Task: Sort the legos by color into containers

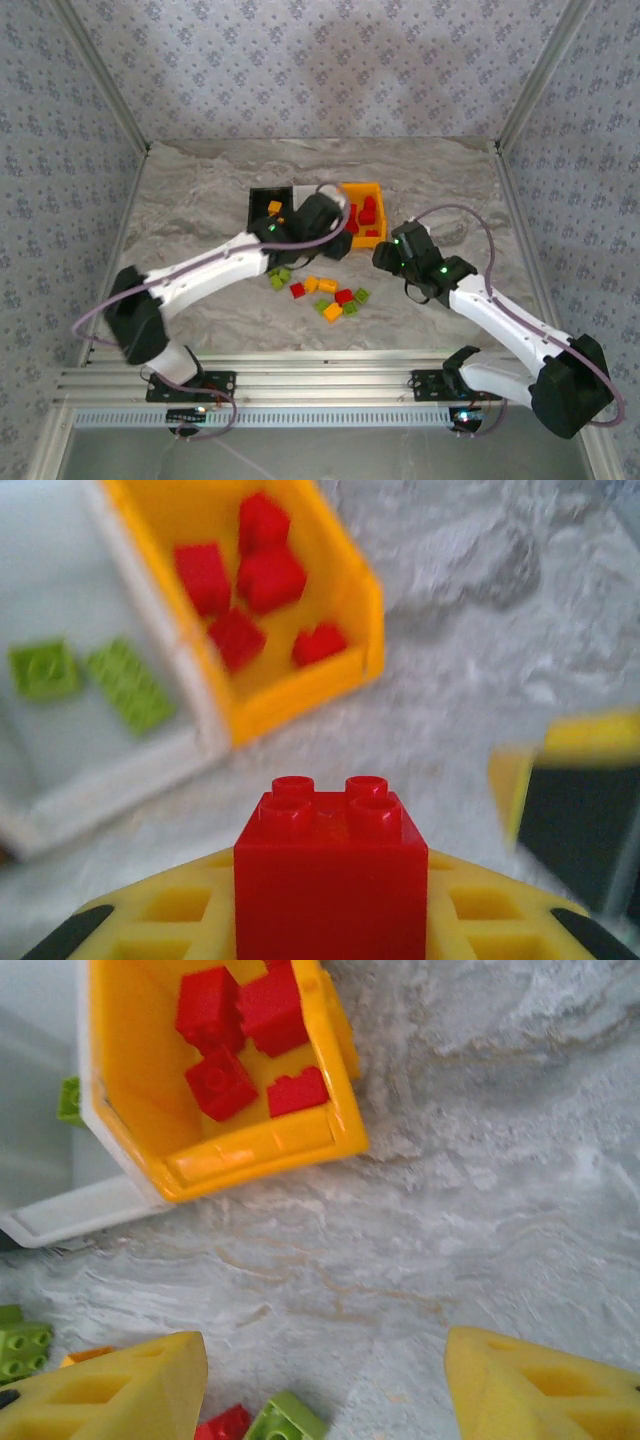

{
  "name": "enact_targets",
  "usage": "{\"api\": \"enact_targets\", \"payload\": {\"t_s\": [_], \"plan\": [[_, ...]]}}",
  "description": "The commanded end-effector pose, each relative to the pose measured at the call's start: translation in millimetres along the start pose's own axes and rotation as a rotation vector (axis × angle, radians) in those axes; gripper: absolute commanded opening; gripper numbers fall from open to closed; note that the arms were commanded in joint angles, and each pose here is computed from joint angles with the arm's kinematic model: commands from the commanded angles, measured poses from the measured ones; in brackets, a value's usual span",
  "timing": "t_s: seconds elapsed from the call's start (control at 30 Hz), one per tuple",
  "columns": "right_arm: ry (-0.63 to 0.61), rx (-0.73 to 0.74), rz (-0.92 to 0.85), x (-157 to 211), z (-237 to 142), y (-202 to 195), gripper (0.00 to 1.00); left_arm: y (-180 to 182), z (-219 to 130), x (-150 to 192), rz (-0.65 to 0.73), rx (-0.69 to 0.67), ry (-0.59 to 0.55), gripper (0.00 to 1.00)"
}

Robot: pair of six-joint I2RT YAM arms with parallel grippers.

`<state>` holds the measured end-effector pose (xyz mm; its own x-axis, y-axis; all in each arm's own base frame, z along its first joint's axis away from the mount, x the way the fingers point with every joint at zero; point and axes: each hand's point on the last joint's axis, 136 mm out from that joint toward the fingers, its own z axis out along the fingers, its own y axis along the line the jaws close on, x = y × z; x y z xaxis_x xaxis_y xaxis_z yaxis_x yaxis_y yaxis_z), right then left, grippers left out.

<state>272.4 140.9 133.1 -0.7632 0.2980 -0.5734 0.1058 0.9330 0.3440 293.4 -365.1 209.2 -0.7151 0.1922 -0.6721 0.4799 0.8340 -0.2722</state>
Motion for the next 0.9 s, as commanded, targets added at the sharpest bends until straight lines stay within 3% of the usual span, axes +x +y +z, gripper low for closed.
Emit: {"api": "enact_targets", "payload": {"t_s": [0.0,0.23,0.33,0.4,0.53,0.67,0.87], "plan": [[0.014,0.033,0.018,11,-5,-12,0.66,4,45,-12,0.038,0.008,0.067,0.28],[0.023,0.036,0.022,19,-11,-18,0.66,14,113,-40,0.007,-0.035,0.11,0.36],[0.03,0.032,0.022,22,-11,-18,0.66,11,124,-50,-0.001,-0.038,0.105,0.46],[0.035,0.022,0.024,23,-10,-16,0.66,7,124,-57,-0.006,-0.031,0.099,0.6],[0.045,0.011,0.023,24,-9,-12,0.67,-6,104,-77,-0.019,0.011,0.053,0.8],[0.056,-0.011,0.01,26,-9,-6,0.69,-23,57,-96,-0.023,0.076,-0.04,0.99],[0.112,-0.079,-0.066,42,0,17,0.7,-33,-21,-72,-0.041,0.168,-0.151,0.99]]}}
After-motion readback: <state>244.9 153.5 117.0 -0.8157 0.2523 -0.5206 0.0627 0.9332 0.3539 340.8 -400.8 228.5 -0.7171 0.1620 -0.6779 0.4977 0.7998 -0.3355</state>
